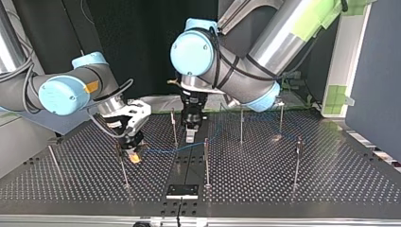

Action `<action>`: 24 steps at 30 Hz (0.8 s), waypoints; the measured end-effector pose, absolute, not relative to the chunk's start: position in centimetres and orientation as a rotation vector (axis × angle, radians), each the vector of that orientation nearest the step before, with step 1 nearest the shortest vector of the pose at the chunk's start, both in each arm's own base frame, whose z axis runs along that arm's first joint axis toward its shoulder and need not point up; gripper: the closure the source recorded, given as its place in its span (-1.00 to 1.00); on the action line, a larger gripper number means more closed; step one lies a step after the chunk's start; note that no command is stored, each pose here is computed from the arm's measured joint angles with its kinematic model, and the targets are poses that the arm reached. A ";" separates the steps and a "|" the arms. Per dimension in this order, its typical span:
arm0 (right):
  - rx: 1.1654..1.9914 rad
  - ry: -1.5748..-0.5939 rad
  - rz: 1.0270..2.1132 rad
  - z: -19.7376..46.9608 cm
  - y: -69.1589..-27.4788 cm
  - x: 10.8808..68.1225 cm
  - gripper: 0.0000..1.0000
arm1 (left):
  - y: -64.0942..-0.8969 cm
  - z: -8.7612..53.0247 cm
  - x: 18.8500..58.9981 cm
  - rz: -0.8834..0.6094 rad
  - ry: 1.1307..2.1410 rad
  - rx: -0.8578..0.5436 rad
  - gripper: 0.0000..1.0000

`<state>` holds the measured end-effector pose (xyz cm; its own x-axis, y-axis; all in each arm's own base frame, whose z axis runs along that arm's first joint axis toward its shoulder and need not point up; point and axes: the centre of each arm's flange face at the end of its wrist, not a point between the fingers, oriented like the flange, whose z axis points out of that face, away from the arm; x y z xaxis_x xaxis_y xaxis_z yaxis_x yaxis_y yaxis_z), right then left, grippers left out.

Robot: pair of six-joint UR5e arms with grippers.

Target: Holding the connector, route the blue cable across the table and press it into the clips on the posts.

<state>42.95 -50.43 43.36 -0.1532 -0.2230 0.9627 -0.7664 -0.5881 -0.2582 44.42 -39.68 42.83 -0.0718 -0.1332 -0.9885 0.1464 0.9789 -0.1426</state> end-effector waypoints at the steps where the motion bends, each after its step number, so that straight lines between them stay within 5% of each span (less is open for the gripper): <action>1: 1.710 -1.117 1.790 43.4 -50.5 42.9 1.00 | -39.8 42.7 44.7 -0.229 1.627 0.009 -0.96; 24: 1.708 -1.121 1.788 43.3 -50.6 42.7 1.00 | -42.8 42.2 49.3 -0.206 1.645 0.023 -0.96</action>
